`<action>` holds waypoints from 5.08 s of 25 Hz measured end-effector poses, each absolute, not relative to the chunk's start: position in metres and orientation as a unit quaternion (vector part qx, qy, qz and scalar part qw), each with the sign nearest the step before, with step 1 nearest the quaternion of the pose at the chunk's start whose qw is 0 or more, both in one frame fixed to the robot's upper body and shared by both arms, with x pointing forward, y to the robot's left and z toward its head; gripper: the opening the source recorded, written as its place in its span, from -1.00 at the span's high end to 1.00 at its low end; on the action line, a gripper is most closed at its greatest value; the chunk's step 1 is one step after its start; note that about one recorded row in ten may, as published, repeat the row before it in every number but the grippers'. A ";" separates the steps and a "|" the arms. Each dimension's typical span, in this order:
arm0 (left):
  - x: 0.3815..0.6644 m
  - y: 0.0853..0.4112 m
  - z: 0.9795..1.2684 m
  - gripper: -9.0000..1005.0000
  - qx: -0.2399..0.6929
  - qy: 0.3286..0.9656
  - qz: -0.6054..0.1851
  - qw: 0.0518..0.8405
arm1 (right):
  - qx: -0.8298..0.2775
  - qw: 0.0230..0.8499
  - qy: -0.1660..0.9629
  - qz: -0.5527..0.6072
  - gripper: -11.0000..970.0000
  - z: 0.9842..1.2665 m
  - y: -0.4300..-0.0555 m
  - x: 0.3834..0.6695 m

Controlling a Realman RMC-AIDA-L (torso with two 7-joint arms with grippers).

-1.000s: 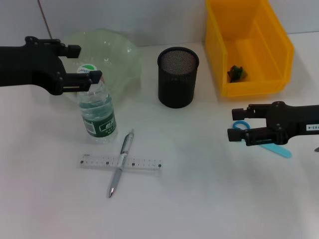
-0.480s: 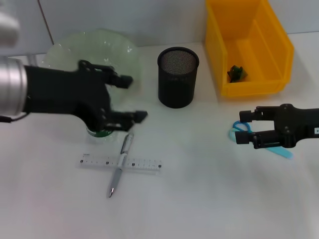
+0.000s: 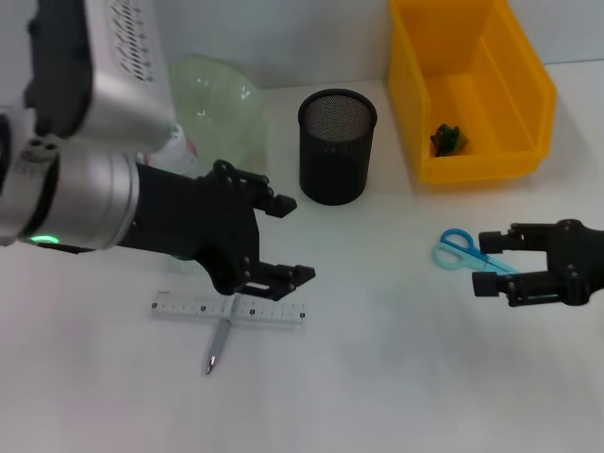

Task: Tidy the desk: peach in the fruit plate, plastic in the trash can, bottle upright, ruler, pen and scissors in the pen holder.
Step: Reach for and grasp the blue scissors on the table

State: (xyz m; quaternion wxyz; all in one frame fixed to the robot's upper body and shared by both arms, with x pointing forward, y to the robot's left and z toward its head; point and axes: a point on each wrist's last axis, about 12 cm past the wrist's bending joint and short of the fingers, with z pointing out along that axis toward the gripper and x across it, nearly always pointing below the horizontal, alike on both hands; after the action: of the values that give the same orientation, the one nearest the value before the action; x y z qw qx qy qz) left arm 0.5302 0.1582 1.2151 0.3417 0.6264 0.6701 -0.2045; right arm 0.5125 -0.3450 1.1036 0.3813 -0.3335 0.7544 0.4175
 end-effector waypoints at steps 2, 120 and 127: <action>0.530 0.153 1.211 -0.58 0.633 0.674 -0.190 0.330 | -0.331 0.380 0.758 0.414 -0.65 1.102 -0.350 0.507; 0.496 0.276 1.074 -0.61 0.435 0.668 -0.402 0.450 | -0.425 0.080 0.901 0.032 -0.65 1.127 -0.237 0.621; 0.496 0.276 1.073 -0.61 0.432 0.670 -0.403 0.449 | -0.425 0.079 0.901 0.032 -0.64 1.126 -0.238 0.620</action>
State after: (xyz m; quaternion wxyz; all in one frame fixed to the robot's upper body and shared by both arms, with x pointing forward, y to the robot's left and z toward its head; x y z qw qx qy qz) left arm 0.4955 0.2758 1.0733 0.4488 0.4321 0.6701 -0.4035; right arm 0.6202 -0.2377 1.1259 0.0791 -0.4247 0.9013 0.0316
